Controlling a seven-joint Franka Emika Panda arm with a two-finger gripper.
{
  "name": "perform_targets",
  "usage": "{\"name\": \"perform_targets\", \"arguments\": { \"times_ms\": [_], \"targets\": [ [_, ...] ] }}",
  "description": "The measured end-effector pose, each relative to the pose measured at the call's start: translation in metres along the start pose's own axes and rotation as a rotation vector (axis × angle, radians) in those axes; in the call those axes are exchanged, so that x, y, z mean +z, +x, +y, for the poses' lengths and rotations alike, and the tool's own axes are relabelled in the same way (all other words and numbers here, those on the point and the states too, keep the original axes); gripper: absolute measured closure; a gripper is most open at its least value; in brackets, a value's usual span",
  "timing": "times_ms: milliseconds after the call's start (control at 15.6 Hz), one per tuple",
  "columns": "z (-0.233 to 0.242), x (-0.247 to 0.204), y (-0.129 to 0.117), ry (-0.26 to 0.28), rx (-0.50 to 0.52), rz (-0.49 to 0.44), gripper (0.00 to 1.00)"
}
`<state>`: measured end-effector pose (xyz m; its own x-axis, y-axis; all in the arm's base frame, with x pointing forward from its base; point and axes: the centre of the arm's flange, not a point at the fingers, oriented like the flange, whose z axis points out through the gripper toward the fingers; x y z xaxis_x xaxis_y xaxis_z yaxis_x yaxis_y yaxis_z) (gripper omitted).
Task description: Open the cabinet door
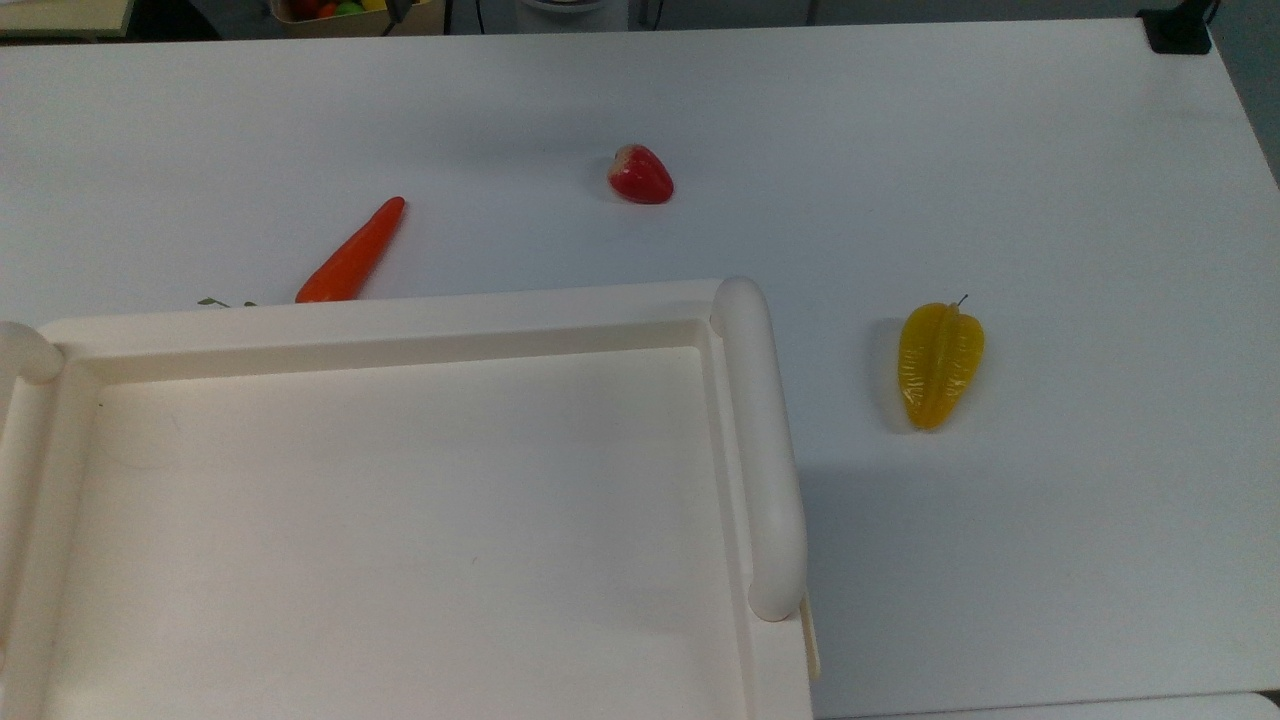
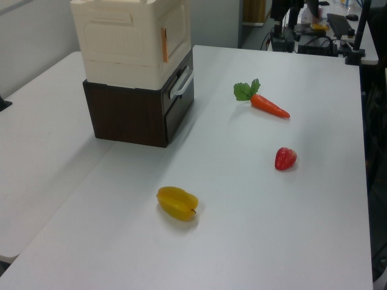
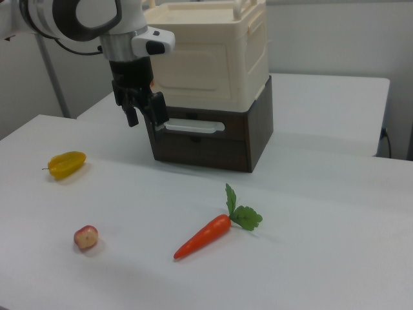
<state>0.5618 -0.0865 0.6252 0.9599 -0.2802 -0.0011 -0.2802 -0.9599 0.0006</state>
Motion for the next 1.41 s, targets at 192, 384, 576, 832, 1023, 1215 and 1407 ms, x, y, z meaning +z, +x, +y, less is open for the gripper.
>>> {"name": "perform_targets", "arguments": {
  "times_ms": [192,384,576,832,1023,1215,1407],
  "targets": [
    [0.0001,0.0,0.0,0.0,-0.005,0.0,0.0],
    [0.0049,0.0,0.0006,0.0,-0.009,0.0,0.0],
    [0.006,0.0,0.0008,0.0,-0.009,0.0,0.0],
    [0.0072,-0.0001,0.0009,0.004,-0.04,0.0,0.0],
    [0.0077,-0.0001,0.001,0.023,-0.062,-0.001,0.0],
    [0.0057,0.0006,0.0011,0.039,-0.074,-0.004,0.0],
    [-0.002,0.0024,0.0034,0.102,-0.104,0.001,0.0]
  ]
}}
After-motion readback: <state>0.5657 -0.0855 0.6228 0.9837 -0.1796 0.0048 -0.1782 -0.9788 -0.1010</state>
